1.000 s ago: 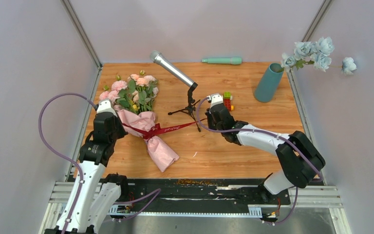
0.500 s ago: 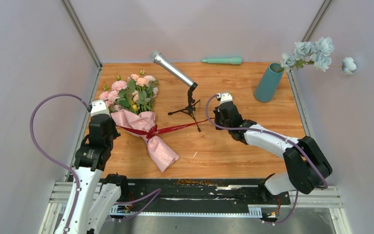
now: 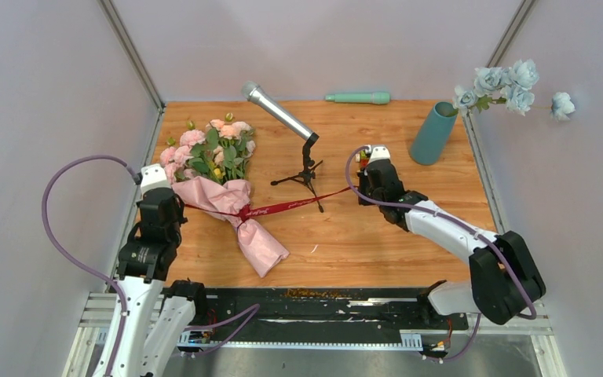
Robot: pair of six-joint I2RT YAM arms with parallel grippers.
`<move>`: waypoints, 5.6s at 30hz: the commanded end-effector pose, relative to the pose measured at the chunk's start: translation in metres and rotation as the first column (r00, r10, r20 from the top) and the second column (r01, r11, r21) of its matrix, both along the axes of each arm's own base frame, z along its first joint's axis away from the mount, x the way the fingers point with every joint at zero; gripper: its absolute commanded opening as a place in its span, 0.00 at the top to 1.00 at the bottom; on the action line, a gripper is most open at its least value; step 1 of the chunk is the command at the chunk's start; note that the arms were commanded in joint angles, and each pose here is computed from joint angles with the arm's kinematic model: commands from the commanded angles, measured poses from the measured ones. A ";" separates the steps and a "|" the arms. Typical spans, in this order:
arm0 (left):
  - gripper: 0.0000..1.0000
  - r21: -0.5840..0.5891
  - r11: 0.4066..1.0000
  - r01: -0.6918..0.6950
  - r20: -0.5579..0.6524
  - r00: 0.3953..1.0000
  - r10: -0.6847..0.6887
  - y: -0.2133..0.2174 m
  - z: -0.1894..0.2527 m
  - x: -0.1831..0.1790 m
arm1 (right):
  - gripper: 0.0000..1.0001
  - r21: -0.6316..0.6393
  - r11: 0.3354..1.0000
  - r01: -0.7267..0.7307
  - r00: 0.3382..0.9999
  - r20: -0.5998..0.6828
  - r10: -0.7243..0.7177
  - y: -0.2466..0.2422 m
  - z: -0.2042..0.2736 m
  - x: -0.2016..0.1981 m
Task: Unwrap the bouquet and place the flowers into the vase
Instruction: Untie the ribbon from the wrapping paper.
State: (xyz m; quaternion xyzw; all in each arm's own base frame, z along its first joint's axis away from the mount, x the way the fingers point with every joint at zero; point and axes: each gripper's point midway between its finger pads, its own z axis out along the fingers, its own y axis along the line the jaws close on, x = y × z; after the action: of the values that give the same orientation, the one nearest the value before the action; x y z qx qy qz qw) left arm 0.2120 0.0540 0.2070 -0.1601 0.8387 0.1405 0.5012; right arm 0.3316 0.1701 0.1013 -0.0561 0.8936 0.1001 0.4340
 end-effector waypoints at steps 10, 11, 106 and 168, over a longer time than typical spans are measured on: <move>1.00 0.125 0.981 -0.148 0.116 0.984 0.133 0.035 0.048 -0.028 | 1.00 0.038 0.994 0.103 0.994 0.027 -0.104 -0.032 0.023 0.003; 1.00 0.126 0.980 -0.155 0.124 0.982 0.140 0.036 0.051 -0.031 | 1.00 0.036 0.993 0.108 0.994 0.027 -0.109 -0.034 0.023 0.003; 0.61 -0.428 0.728 0.535 0.033 0.815 -0.579 -0.174 -0.104 0.033 | 0.47 -0.041 0.849 -0.527 0.846 -0.118 0.519 0.199 -0.059 -0.125; 0.95 -0.468 0.649 0.600 0.149 0.777 -0.611 -0.193 -0.102 0.036 | 0.55 -0.049 0.882 -0.469 0.866 -0.222 0.448 0.185 -0.091 -0.119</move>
State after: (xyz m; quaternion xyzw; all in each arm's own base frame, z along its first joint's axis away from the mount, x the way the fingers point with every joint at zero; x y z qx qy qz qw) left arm 0.2453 -0.1244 0.0881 -0.0214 0.8745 -0.2148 0.4343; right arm 0.2061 0.3626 0.0237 -0.2931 0.8867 0.1795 0.3093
